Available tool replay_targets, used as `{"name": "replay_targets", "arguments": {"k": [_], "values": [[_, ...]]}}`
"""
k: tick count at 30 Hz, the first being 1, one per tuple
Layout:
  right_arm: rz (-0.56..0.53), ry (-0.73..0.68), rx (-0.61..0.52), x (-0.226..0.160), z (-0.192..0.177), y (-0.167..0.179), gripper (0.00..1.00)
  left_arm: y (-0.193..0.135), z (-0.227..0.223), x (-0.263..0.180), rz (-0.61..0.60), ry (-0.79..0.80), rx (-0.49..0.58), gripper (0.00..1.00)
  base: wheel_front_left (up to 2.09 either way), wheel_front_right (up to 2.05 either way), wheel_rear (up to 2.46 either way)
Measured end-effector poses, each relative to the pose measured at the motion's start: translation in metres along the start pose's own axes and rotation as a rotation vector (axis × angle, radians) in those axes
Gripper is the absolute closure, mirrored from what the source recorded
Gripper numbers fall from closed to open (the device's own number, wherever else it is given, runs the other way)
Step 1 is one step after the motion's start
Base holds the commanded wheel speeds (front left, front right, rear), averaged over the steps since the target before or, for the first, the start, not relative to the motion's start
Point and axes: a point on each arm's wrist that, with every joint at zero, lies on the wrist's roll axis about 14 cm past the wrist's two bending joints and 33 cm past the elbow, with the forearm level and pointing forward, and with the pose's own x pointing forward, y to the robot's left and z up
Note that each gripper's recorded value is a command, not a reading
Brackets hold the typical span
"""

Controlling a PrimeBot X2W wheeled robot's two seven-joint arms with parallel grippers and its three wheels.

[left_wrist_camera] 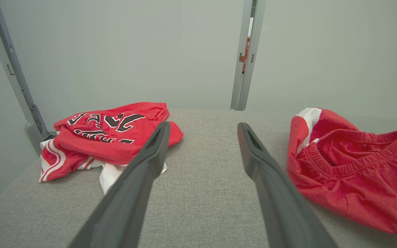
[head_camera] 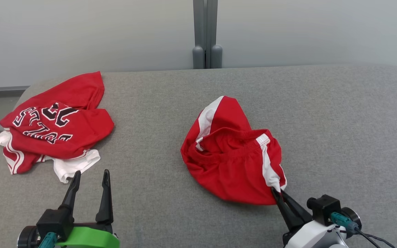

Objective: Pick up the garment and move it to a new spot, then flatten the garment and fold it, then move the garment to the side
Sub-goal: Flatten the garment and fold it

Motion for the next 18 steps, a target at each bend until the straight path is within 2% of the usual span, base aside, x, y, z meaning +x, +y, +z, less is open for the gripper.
{"name": "replay_targets", "arguments": {"k": [1,14,18], "values": [[-0.016,-0.015,0.004,0.000,0.004,-0.004,0.00,-0.001,0.000,0.000,-0.003,0.001,-0.002,0.00,0.00,0.00,0.00],[-0.195,-0.273,-0.018,-0.003,0.083,-0.050,0.00,-0.006,0.001,0.002,-0.016,-0.003,-0.005,0.00,0.00,0.00,0.00],[-0.248,-0.310,-0.013,-0.011,0.091,-0.059,0.00,-0.007,0.000,0.003,-0.019,-0.001,-0.005,0.00,0.00,0.00,0.00]]}}
